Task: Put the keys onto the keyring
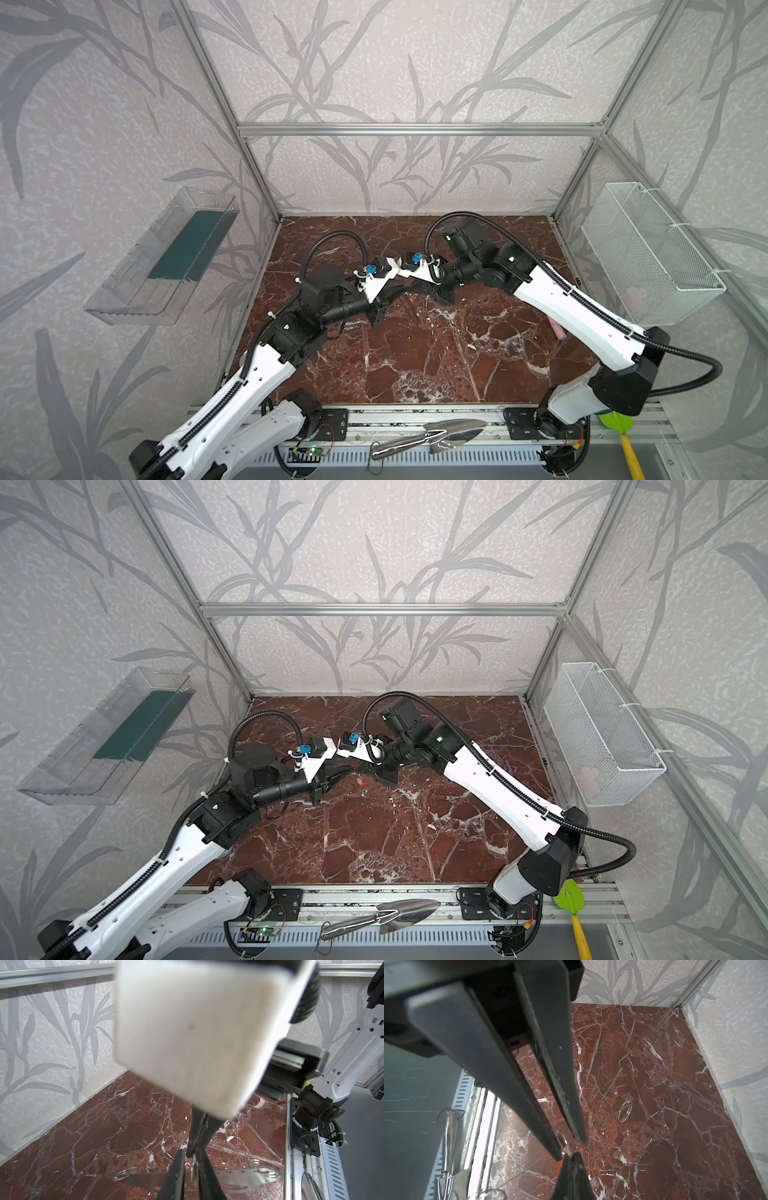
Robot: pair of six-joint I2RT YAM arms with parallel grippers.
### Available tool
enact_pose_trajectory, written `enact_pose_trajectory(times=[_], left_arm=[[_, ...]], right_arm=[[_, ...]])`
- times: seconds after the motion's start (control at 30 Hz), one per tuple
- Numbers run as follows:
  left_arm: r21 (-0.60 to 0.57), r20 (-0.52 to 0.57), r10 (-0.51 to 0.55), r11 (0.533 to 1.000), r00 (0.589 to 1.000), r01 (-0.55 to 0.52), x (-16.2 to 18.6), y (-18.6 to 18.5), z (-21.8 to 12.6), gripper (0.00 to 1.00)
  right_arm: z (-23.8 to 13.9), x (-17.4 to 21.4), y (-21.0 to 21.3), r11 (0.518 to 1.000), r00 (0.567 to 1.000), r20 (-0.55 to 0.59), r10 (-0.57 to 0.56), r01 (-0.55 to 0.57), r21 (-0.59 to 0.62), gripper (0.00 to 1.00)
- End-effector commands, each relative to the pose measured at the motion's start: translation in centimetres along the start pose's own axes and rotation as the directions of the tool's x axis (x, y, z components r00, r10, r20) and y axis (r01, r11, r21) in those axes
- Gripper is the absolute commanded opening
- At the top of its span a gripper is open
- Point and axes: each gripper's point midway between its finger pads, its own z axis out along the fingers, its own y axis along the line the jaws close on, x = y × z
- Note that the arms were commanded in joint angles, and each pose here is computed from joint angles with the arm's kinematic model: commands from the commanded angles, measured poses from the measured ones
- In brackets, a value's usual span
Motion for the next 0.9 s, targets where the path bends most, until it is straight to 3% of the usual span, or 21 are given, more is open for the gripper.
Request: enact_pose_trajectory(times=[0.0, 0.33, 0.6, 0.87], left_arm=[[0.014, 0.005, 0.007, 1.0, 1.0, -0.007, -0.8, -0.3, -0.2, 0.17], [0.012, -0.014, 0.005, 1.0, 1.0, -0.005, -0.5, -0.1, 0.1, 0.17], [-0.018, -0.003, 0.008, 1.0, 1.0, -0.008, -0.7, 0.4, 0.0, 0.09], [-0.007, -0.029, 0.005, 1.0, 1.0, -0.005, -0.2, 0.3, 0.2, 0.09]], right_arm=[[-0.3, -1.0, -0.4, 1.0, 1.0, 0.026, -0.017, 0.017, 0.021, 0.0], [-0.6, -1.4, -0.2, 1.0, 0.999, 0.049, -0.018, 0.017, 0.021, 0.0], [-0.9, -1.7, 0.8, 0.999, 0.996, 0.085, -0.027, 0.028, -0.015, 0.0], [-1.3, -2.3, 0.8, 1.0, 0.992, 0.124, -0.028, 0.029, -0.001, 0.0]])
